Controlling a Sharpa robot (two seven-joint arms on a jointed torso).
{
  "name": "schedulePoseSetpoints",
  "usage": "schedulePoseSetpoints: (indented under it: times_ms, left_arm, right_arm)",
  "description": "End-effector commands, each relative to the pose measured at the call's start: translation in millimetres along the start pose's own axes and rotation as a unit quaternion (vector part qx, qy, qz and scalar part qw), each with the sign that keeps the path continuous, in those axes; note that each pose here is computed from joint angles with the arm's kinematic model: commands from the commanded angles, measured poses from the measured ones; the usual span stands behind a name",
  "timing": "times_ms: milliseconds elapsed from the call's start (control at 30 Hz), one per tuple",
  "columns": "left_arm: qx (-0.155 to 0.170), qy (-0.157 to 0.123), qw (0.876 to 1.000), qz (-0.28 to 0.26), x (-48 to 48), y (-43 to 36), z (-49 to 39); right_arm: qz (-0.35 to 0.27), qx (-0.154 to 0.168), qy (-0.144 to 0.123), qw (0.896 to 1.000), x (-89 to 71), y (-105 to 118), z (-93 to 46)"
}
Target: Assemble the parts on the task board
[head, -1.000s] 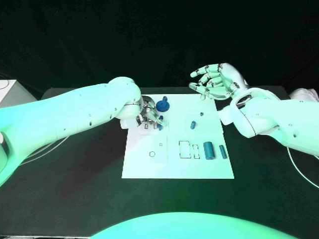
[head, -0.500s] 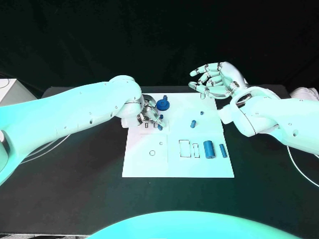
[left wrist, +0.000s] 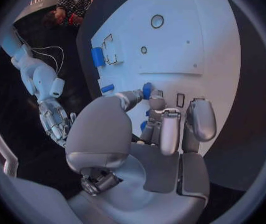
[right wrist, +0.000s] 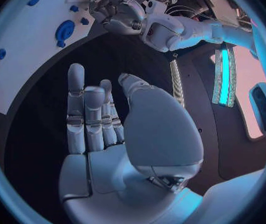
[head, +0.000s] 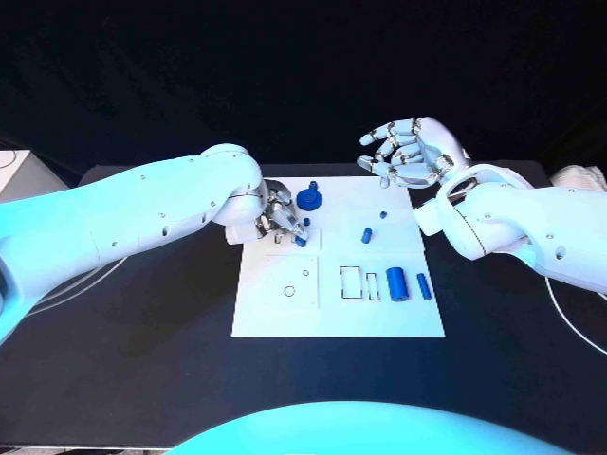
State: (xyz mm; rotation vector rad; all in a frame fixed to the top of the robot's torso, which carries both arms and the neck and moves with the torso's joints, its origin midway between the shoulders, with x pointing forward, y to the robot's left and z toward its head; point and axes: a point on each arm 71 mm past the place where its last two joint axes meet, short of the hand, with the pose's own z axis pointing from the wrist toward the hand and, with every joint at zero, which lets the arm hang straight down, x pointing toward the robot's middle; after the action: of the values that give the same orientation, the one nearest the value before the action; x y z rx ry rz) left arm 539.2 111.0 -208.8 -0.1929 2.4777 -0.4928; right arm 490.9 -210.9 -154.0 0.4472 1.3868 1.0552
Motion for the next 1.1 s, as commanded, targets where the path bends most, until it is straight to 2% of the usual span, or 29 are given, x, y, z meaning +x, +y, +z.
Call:
schedulePoseSetpoints:
  times_ms: [33,267,500,833,1100]
  left_arm:
    - [0.017,-0.011,0.999,-0.033,-1.6,-1.4,-3.3]
    - [0.027,-0.041,0.997,-0.063,-7.5,3.6,-11.4]
    - [0.030,-0.073,0.995,-0.062,-10.9,4.5,-14.9]
    - [0.024,-0.117,0.993,-0.016,-8.9,1.1,-12.7]
    - [0.014,-0.130,0.991,0.009,-4.8,2.8,-7.5]
  right_arm:
    - [-0.001,-0.006,0.006,1.000,0.7,1,-0.3]
    - [0.001,-0.003,0.005,1.000,-0.9,-1,-1.0]
    - [0.002,0.000,0.004,1.000,-1.3,-2,-1.1]
    - [0.004,0.002,0.006,1.000,-0.7,-3,-1.3]
    - [0.004,0.003,0.006,1.000,-0.5,-3,-1.4]
